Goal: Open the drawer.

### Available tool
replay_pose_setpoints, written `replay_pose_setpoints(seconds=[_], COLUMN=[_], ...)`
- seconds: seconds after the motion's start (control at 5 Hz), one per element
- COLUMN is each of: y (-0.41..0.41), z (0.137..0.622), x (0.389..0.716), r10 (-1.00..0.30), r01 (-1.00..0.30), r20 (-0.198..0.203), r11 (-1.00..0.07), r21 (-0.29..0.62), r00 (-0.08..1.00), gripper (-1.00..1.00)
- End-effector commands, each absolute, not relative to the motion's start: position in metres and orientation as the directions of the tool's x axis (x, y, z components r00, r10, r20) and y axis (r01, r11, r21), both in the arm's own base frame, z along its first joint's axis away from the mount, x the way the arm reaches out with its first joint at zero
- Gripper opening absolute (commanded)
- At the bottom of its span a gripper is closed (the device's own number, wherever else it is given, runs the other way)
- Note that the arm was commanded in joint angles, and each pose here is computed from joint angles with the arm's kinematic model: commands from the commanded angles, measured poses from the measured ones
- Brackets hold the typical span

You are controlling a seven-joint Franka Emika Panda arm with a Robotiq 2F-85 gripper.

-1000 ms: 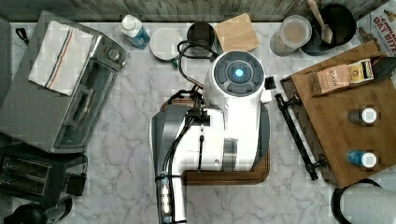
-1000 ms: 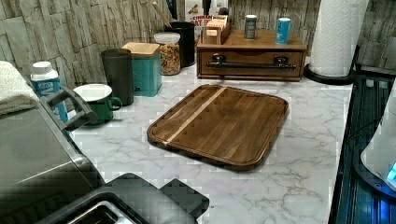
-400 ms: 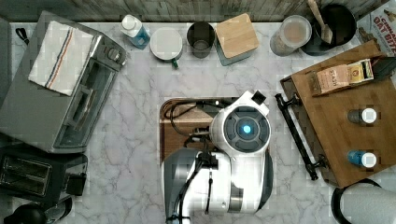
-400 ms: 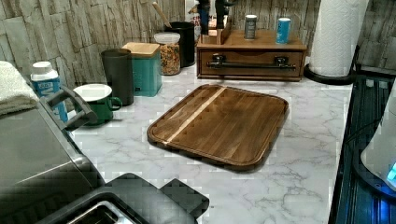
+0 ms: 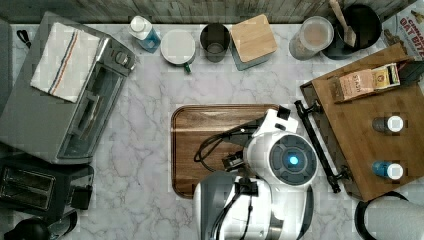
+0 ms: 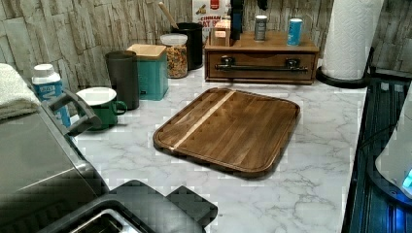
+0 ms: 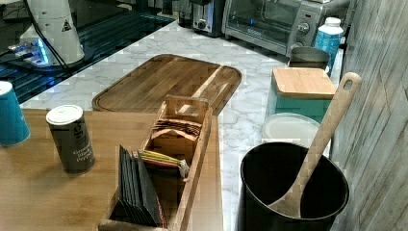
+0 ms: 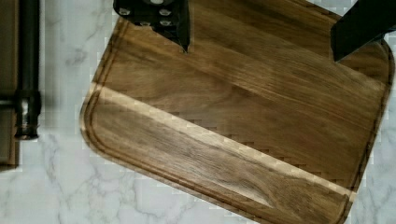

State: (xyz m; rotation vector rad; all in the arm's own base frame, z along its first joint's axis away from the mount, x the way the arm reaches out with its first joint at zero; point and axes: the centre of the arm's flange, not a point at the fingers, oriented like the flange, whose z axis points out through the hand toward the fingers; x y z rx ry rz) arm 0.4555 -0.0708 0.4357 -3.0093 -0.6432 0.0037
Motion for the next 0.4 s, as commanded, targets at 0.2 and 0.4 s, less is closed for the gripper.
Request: replay_pose_setpoints(seconds=[0.2,0.4], y=[-0.177,-0.188], z=[0.376,0.361], x=[0.425,0.414], r10=[0.52,0.534], r01=[0.523,0.532], r20=[0.086,0.078], r11=[-0.852,-0.845], r21=[-0.013,0.045], r00=[0.85,0.842], gripper=[1.0,1.0])
